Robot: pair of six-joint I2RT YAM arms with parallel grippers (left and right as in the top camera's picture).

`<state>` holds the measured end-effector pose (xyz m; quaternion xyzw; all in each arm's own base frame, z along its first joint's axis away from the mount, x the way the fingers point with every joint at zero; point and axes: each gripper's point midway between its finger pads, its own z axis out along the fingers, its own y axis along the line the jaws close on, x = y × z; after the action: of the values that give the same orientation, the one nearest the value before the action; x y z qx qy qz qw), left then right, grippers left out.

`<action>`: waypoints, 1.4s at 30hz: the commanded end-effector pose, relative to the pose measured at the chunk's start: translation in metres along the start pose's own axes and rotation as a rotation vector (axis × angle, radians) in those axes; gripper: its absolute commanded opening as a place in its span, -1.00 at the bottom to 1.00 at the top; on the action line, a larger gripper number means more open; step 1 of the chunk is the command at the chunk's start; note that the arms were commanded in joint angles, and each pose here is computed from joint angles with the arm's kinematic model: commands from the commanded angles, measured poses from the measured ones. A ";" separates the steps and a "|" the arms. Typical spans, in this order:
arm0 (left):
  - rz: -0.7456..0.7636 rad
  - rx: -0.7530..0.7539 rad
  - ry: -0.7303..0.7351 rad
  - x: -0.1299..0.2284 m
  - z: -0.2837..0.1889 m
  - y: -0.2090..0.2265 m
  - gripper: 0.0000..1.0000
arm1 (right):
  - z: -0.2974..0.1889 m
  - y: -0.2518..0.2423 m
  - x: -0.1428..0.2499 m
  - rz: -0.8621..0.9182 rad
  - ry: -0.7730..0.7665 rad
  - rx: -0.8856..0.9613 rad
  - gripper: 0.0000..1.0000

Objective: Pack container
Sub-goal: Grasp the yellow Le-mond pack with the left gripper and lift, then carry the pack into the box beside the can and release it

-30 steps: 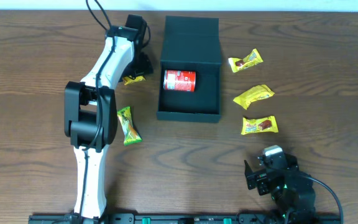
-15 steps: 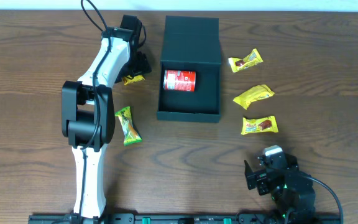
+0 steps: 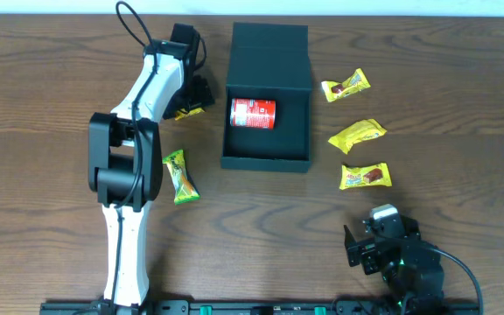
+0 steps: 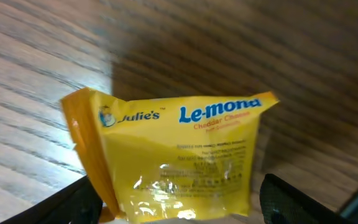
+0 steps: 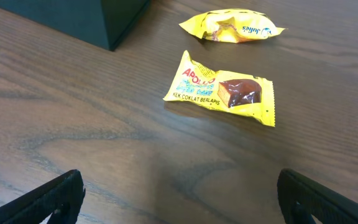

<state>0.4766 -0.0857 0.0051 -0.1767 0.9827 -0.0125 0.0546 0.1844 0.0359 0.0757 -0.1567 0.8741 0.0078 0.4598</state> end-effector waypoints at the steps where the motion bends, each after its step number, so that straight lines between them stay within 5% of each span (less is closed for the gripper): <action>1: 0.000 -0.022 0.048 0.009 0.018 0.006 0.59 | 0.001 -0.002 0.003 -0.002 0.006 0.010 0.98; 10: -0.002 -0.025 0.051 0.009 0.018 0.008 0.22 | 0.001 -0.002 0.003 -0.002 0.006 0.010 0.99; 21: 0.006 -0.021 0.043 0.004 0.008 0.005 0.02 | 0.001 -0.002 0.003 -0.002 0.006 0.010 0.98; 34: 0.116 0.025 -0.144 -0.043 -0.097 -0.024 -0.09 | 0.001 -0.002 0.003 -0.002 0.006 0.010 0.98; 42: 0.316 0.101 -0.238 -0.021 -0.151 -0.089 -0.09 | 0.001 -0.002 0.003 -0.002 0.006 0.010 0.99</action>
<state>0.5147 -0.1331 0.1495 -0.0694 0.9831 -0.0314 0.1664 0.1844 0.0359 0.0757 -0.1567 0.8741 0.0078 0.4598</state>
